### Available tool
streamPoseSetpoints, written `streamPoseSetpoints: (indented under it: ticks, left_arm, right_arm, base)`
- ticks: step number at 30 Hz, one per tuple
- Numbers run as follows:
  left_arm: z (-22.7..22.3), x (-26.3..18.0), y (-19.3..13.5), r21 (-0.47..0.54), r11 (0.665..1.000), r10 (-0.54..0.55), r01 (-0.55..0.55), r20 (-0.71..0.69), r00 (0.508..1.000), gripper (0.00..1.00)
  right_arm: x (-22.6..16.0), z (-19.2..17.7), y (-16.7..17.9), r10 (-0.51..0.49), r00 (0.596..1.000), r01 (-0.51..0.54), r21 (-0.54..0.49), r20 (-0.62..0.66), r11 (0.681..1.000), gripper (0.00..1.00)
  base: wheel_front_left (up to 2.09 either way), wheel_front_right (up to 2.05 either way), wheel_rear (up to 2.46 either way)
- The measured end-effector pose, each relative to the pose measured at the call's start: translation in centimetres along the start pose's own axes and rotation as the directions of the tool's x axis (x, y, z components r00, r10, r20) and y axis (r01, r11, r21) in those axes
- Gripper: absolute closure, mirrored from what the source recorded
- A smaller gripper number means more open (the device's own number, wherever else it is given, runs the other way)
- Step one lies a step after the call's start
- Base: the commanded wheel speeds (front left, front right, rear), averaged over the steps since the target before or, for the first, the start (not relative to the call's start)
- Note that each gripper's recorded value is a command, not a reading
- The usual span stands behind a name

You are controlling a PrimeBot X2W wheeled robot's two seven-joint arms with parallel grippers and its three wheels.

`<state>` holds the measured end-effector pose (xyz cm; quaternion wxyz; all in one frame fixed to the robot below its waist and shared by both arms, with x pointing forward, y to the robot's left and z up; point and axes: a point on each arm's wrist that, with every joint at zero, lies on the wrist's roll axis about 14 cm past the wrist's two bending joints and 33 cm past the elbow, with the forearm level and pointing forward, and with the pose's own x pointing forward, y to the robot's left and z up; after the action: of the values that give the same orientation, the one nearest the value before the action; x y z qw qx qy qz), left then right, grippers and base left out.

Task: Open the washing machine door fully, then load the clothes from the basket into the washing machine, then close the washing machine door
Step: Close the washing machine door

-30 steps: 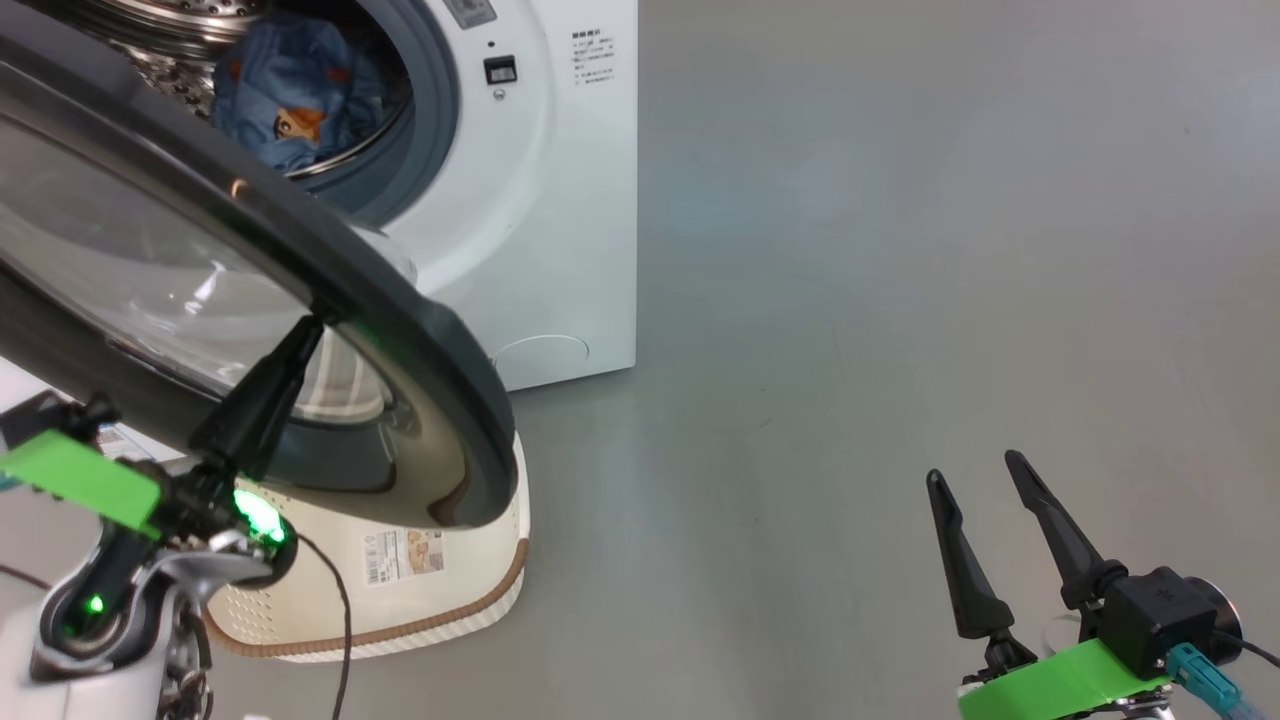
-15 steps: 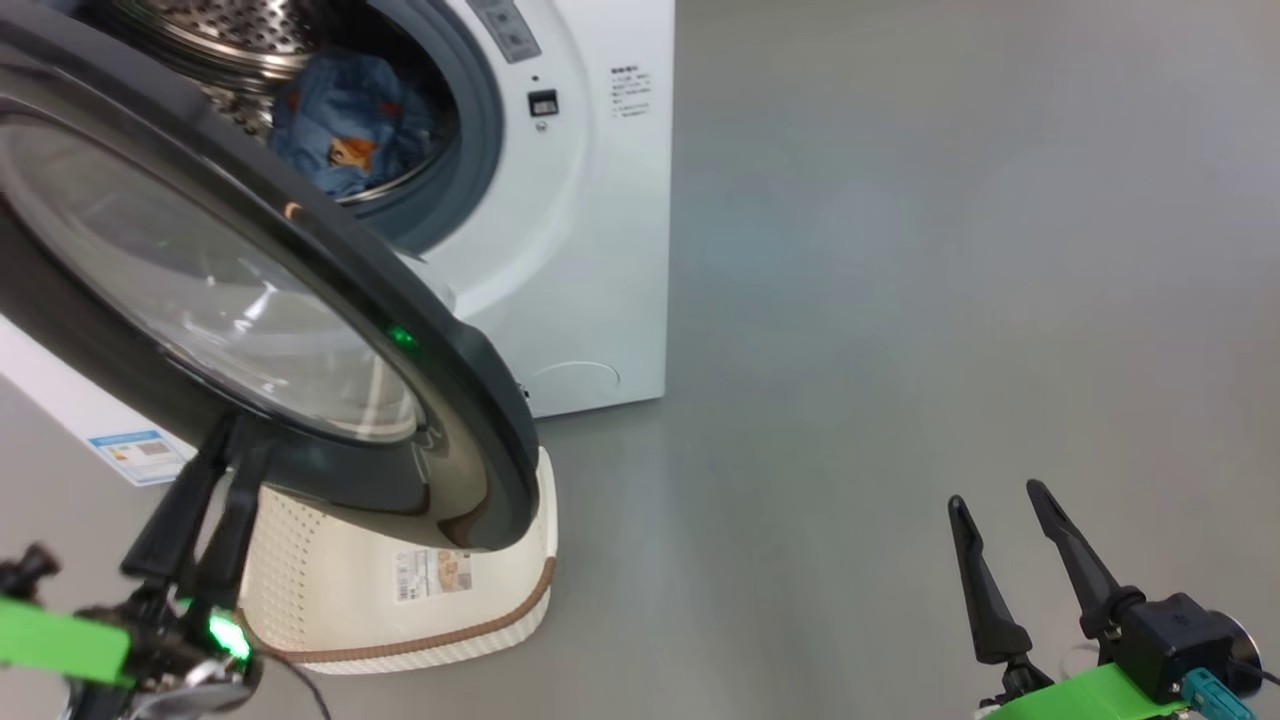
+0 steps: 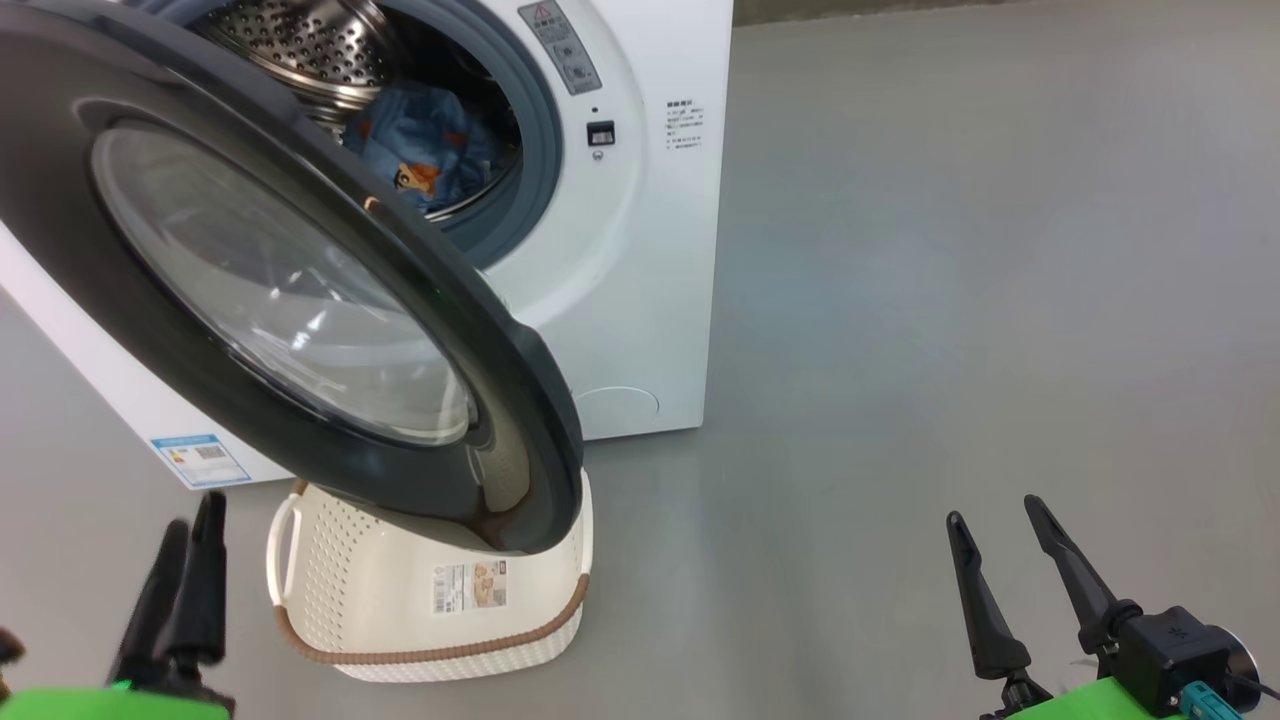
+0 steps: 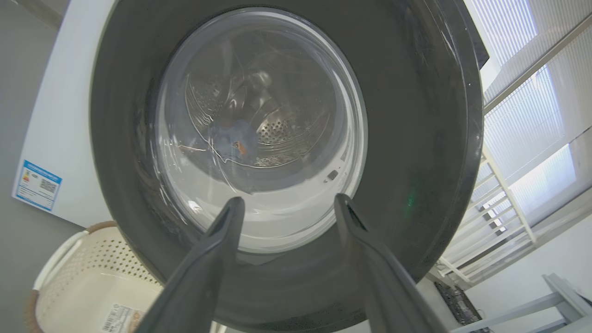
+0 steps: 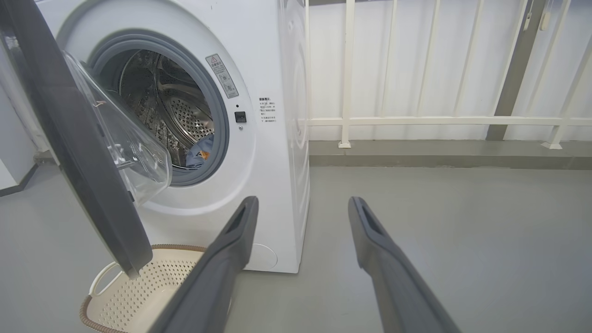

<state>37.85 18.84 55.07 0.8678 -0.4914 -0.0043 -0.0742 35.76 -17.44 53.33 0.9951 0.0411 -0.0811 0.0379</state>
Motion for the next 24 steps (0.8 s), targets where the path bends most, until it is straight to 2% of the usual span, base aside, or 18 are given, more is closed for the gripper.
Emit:
streamPoseSetpoints:
  ticks: [3, 4, 5, 7, 8, 10, 14, 18, 20, 24]
  left_arm:
    - [0.2, -1.1, 1.2, 0.235, 0.971, 0.034, -0.043, 0.039, 0.999, 0.00]
    - [0.5, -1.8, 2.0, 0.393, 0.917, 0.044, -0.068, 0.070, 0.997, 0.00]
    - [0.7, -2.0, 2.1, 0.444, 0.893, 0.040, -0.075, 0.088, 0.995, 0.00]
    - [0.5, -2.3, 2.2, 0.561, 0.823, 0.040, -0.089, 0.098, 0.994, 0.00]
    - [0.5, -2.5, 2.2, 0.585, 0.805, 0.037, -0.096, 0.112, 0.993, 0.00]
    - [0.3, -2.7, 2.4, 0.666, 0.738, 0.045, -0.109, 0.113, 0.993, 0.00]
    - [0.1, -3.6, 3.0, 0.754, 0.642, 0.062, -0.140, 0.131, 0.989, 0.00]
    - [-0.7, -4.4, 3.5, 0.807, 0.573, 0.083, -0.144, 0.118, 0.990, 0.00]
    - [-1.0, -4.7, 3.7, 0.816, 0.559, 0.087, -0.145, 0.116, 0.989, 0.00]
    - [-1.4, -5.1, 3.8, 0.820, 0.552, 0.096, -0.150, 0.117, 0.989, 0.00]
  right_arm:
    - [0.0, 0.3, 0.2, 0.007, 1.000, -0.007, 0.001, 0.009, 1.000, 0.00]
    - [0.0, 0.5, 0.4, 0.011, 1.000, -0.011, 0.001, 0.014, 1.000, 0.00]
    - [-0.1, 0.5, 0.4, 0.014, 1.000, -0.014, -0.001, 0.014, 1.000, 0.00]
    - [-0.4, 0.2, 0.6, 0.019, 1.000, -0.019, -0.004, 0.005, 1.000, 0.00]
    - [-0.6, 0.1, 0.7, 0.020, 1.000, -0.020, -0.003, -0.001, 1.000, 0.00]
    - [-0.9, 0.0, 0.8, 0.021, 1.000, -0.021, -0.002, -0.005, 1.000, 0.00]
    - [-1.2, -0.1, 0.9, 0.024, 1.000, -0.024, 0.000, -0.010, 1.000, 0.00]
    - [-1.4, -0.1, 0.9, 0.022, 1.000, -0.022, -0.001, -0.010, 1.000, 0.00]
    - [-1.8, -0.4, 0.8, 0.020, 1.000, -0.020, 0.000, -0.020, 1.000, 0.00]
    - [-2.2, -0.7, 0.7, 0.017, 0.999, -0.016, 0.001, -0.030, 1.000, 0.00]
  base:
    - [0.00, 0.00, 0.00]
    - [0.00, 0.00, 0.00]
    - [0.00, 0.00, 0.00]
    - [0.00, 0.00, 0.00]
    - [0.00, 0.00, 0.00]
    - [0.00, 0.00, 0.00]
    - [0.00, 0.00, 0.00]
    - [0.00, 0.00, 0.00]
    - [0.00, 0.00, 0.00]
    - [0.00, 0.00, 0.00]
